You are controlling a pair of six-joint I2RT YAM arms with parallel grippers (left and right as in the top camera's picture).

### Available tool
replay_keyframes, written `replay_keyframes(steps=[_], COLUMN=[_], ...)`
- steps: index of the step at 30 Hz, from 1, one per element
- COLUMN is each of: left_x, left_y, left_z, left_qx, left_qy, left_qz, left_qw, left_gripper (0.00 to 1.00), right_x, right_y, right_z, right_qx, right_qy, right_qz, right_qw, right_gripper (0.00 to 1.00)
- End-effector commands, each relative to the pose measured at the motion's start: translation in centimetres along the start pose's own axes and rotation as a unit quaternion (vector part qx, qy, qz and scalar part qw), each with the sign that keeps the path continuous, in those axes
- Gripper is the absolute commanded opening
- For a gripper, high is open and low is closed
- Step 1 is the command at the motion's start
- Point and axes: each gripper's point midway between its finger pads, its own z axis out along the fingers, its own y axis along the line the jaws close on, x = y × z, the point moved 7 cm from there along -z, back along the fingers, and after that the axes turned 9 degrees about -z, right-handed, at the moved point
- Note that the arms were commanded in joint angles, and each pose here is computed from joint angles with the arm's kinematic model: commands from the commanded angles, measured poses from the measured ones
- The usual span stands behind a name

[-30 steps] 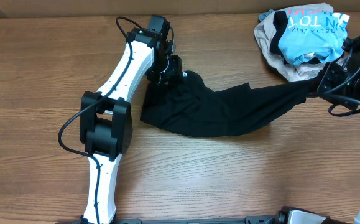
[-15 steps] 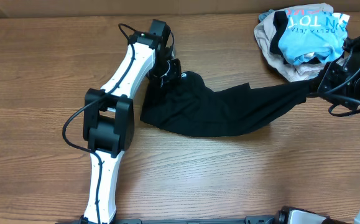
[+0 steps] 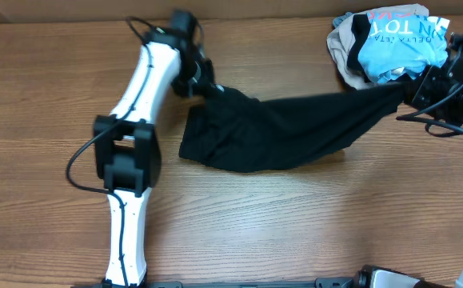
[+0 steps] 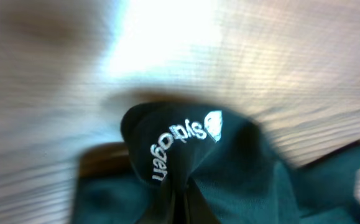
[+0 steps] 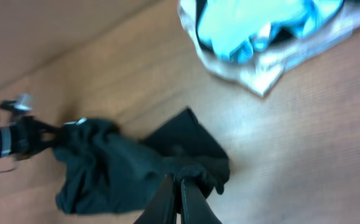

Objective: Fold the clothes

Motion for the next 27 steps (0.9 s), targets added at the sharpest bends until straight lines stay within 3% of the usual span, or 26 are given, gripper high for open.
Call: replay_keyframes(steps=[1, 6, 11, 16, 25, 26, 27], left_x=[-3.9, -4.2, -1.5, 2.5, 15.1, 18.0, 19.5], left_y=[0.2, -0.3, -1.3, -1.4, 0.4, 1.2, 1.5], left_z=[-8.4, -17.7, -25.7, -34.0, -49.3, -51.5, -52.4], left_qx=[0.032, 0.062, 0.076, 0.072, 0.027, 0.015, 0.012], left_qy=[-0.104, -0.200, -0.289, -0.384, -0.594, -0.627, -0.641], left_qz=[0.013, 0.053, 0.119, 0.139, 0.137, 0.133, 0.131], left_qw=[0.994, 0.976, 0.947, 0.910, 0.792, 0.767, 0.757], left_gripper=[0.04, 0.04, 0.04, 0.04, 0.04, 0.04, 0.04], right_x=[-1.1, -2.4, -3.4, -4.2, -2.3, -1.2, -0.6], right_y=[0.0, 0.1, 0.8, 2.2, 5.0, 5.7, 5.9], right_z=[-0.4, -0.5, -1.5, -4.9, -15.2, -17.6, -18.7], right_qx=[0.003, 0.000, -0.017, -0.032, -0.033, -0.034, -0.034], right_qy=[-0.035, -0.073, -0.102, -0.134, -0.208, -0.228, -0.235], right_qz=[-0.010, -0.022, -0.036, -0.060, -0.097, -0.103, -0.105], right_qw=[0.999, 0.997, 0.994, 0.989, 0.973, 0.968, 0.966], right_gripper=[0.04, 0.04, 0.04, 0.04, 0.04, 0.04, 0.04])
